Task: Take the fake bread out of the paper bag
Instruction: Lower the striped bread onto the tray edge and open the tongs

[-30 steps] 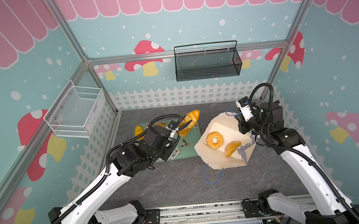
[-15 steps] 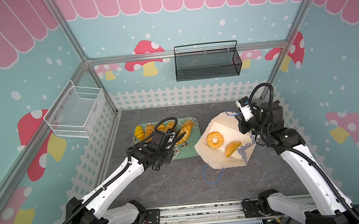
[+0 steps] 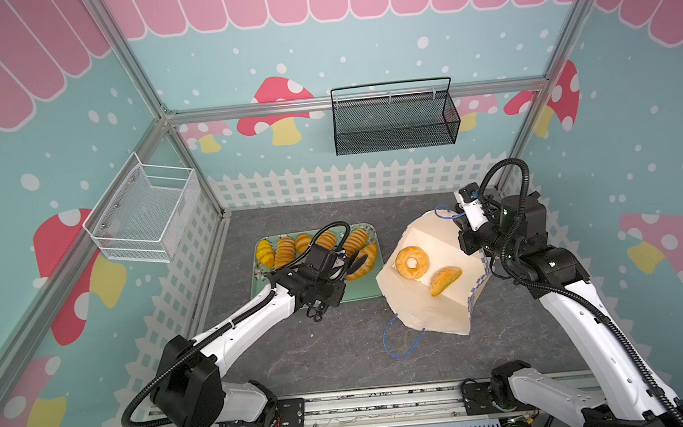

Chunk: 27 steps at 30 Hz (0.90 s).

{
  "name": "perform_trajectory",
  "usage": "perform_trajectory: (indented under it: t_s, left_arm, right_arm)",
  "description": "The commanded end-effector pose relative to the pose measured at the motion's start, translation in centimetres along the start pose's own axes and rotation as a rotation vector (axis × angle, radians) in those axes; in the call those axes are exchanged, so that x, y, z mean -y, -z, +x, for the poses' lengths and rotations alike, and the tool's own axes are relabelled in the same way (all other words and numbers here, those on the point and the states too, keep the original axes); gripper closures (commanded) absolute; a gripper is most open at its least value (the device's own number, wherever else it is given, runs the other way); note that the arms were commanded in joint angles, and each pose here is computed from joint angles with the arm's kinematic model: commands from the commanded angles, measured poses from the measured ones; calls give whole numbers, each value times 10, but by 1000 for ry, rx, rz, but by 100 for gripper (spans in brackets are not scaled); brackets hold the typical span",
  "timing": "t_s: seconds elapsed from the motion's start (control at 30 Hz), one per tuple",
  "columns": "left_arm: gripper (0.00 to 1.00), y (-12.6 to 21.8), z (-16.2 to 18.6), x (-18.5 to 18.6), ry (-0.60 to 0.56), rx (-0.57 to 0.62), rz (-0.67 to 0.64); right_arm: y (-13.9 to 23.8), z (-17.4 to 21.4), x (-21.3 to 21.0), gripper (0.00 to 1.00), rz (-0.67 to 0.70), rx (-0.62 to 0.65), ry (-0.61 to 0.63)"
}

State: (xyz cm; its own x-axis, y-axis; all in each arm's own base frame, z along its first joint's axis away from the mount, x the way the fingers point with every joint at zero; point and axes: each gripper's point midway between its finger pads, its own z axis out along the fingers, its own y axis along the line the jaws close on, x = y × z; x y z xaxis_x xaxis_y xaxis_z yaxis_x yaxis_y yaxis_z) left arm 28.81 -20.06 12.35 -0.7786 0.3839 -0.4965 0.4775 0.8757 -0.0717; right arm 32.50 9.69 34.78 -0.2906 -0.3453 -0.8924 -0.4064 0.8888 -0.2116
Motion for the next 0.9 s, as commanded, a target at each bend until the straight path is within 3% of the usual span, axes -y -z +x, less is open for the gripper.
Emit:
perform_trajectory:
  t_s: [0.0,0.27,0.6,0.87]
  left_arm:
    - [100,-11,-4,1,58,2,12]
    - [99,-35,9,-4,104,-90,-11]
    - [62,-20,-4,-12,72,-83,-59]
    - [57,3,-11,-15,41,-60,-76]
  right_arm:
    - [16,-20,6,100,33,56,34]
    - [26,-22,10,100,55,53,65]
    - [26,-15,3,100,25,43,76]
    - [23,-9,-1,100,5,33,89]
